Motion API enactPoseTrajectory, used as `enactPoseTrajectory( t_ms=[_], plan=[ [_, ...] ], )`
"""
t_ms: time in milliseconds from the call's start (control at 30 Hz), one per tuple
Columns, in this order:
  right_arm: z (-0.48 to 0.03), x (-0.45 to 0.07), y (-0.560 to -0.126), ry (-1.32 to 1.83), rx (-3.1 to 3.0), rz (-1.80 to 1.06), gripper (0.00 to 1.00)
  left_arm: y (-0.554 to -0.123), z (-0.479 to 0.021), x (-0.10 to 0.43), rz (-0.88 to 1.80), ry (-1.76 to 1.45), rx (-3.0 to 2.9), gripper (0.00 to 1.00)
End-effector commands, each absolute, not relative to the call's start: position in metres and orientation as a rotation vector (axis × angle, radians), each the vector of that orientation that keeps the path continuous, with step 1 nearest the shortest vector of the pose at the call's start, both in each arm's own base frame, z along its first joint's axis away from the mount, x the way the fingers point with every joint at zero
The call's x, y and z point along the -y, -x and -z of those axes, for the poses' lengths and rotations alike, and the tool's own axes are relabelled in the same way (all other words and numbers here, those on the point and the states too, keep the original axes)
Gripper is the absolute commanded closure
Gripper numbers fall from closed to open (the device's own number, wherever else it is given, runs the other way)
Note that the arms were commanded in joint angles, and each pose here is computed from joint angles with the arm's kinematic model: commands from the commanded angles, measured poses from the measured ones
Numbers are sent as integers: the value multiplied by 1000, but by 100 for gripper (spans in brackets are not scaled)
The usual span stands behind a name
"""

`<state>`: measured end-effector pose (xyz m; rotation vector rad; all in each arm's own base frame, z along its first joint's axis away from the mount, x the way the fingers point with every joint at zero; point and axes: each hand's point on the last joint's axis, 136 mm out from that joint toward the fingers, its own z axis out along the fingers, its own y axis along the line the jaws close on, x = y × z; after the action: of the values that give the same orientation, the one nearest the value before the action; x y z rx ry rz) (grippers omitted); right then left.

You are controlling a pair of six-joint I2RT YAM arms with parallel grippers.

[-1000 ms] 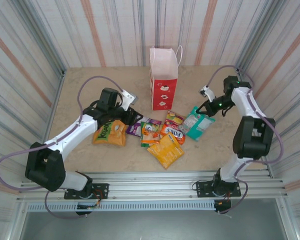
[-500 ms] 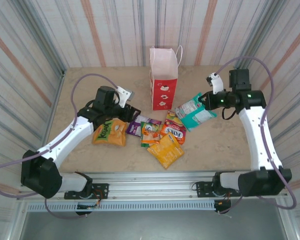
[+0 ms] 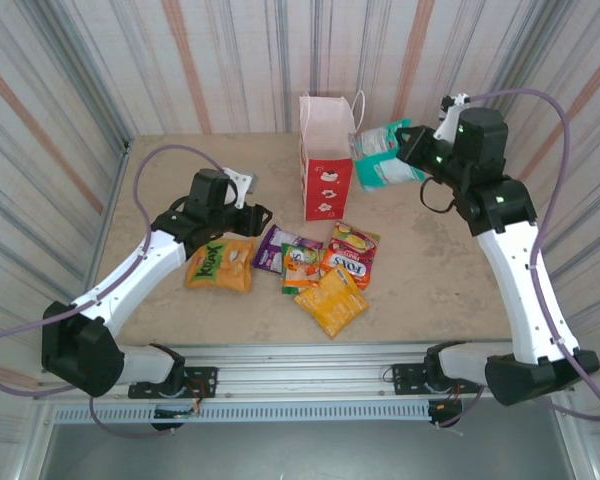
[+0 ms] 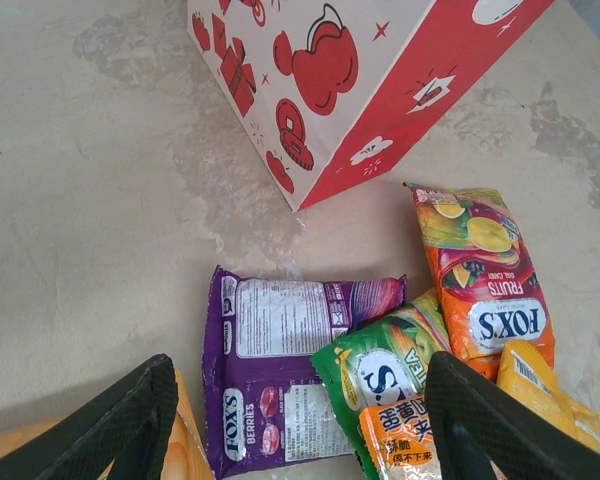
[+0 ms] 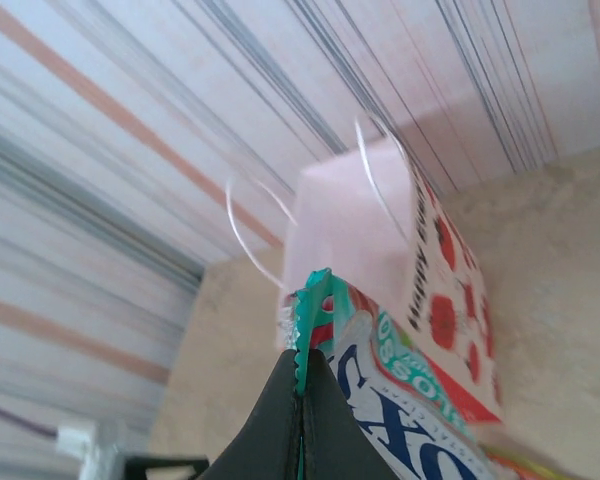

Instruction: Place the snacks into the paper bag

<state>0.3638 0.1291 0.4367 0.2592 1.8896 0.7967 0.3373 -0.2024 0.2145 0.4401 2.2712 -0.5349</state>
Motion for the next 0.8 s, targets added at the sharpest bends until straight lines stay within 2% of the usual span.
enactPoseTrajectory(
  t_ms=[0,533,767],
  plan=[
    [-491,-135,-388,-380,-1657,-902,100,-334,-229,200,539,-415,-2249,31],
    [-508,-181,-474,-449,-1539,-939,100,-330,-221,203,574,-423,-2256,31],
    [-474,-183,-507,-548,-1579,-891,100,-332,-219,204,567,-429,-2259,31]
  ],
)
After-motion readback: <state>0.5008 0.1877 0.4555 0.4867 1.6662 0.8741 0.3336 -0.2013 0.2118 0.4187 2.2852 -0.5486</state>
